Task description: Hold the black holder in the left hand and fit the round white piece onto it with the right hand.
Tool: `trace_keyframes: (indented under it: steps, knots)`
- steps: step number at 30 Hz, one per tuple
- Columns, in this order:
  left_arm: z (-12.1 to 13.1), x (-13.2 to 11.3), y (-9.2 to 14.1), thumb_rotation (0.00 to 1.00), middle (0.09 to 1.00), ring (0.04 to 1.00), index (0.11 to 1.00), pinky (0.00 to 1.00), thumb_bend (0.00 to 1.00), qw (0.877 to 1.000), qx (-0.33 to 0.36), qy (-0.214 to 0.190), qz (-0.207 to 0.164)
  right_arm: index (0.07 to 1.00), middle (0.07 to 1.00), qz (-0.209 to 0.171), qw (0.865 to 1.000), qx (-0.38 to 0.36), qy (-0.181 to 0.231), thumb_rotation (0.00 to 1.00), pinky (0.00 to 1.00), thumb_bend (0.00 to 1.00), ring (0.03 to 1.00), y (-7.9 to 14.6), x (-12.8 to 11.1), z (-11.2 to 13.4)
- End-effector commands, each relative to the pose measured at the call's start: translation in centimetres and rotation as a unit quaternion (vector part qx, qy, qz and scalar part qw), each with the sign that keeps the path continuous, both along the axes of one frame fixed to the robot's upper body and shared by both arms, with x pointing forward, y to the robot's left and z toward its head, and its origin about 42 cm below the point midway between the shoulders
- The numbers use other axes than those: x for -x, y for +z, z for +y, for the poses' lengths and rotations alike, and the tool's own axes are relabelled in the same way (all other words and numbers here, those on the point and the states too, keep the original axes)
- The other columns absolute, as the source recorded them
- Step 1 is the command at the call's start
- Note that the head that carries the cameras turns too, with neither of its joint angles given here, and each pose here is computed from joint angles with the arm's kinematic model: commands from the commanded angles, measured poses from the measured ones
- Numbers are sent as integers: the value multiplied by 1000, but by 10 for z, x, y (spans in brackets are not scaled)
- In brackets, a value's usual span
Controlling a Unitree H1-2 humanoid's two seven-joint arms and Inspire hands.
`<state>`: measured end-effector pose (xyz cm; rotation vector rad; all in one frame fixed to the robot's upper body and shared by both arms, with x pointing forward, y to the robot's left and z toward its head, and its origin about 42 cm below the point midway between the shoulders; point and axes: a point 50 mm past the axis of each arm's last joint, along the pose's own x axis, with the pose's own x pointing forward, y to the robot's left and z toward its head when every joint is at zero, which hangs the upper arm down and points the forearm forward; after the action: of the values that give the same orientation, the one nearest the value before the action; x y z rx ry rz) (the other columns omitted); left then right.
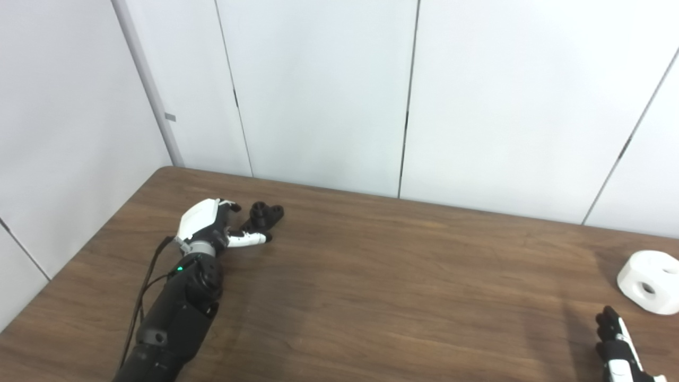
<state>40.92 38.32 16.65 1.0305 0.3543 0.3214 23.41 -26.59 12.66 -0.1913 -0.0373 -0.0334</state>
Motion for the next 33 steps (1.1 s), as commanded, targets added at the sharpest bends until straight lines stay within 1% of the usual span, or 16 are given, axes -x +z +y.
trace_keyframes:
  steps: [1, 4, 8, 13, 20, 26, 31, 33]
  knots:
    - [4, -16, 32, 439, 959, 1000, 810, 1000, 867, 999, -15, 2, -40, 992, 985, -12, 1000, -2, 6, 1000, 1000, 551, 1000, 5, 1, 2]
    - [3, -18, 31, 423, 955, 1000, 802, 1000, 859, 999, -13, 0, -39, 990, 985, -12, 1000, 0, 3, 1000, 1000, 539, 1000, 5, 2, 2]
    - [2, -21, 29, 440, 951, 1000, 796, 1000, 871, 999, -16, -7, -37, 986, 982, -11, 1000, 0, 2, 1000, 1000, 571, 1000, 5, 2, 1]
    - [-2, -22, 26, 419, 942, 1000, 779, 1000, 853, 999, -16, -13, -34, 982, 980, -11, 1000, 3, 0, 1000, 1000, 553, 1000, 5, 2, 3]
    - [-8, -24, 23, 428, 957, 1000, 791, 1000, 849, 1000, -11, -15, -22, 984, 982, -12, 1000, -1, 3, 1000, 1000, 532, 1000, 5, 4, 4]
    - [-9, -25, 18, 389, 954, 1000, 784, 1000, 843, 1000, -12, -14, -26, 987, 984, -13, 1000, -1, 4, 1000, 1000, 531, 1000, 5, 4, 4]
    - [-10, -25, 16, 398, 950, 1000, 781, 1000, 849, 999, -21, -14, -25, 987, 983, -11, 1000, -1, 2, 1000, 1000, 546, 1000, 5, 5, 4]
    - [-9, -25, 15, 389, 949, 1000, 775, 1000, 850, 999, -23, -15, -26, 986, 982, -14, 1000, -3, 3, 1000, 1000, 536, 1000, 5, 5, 4]
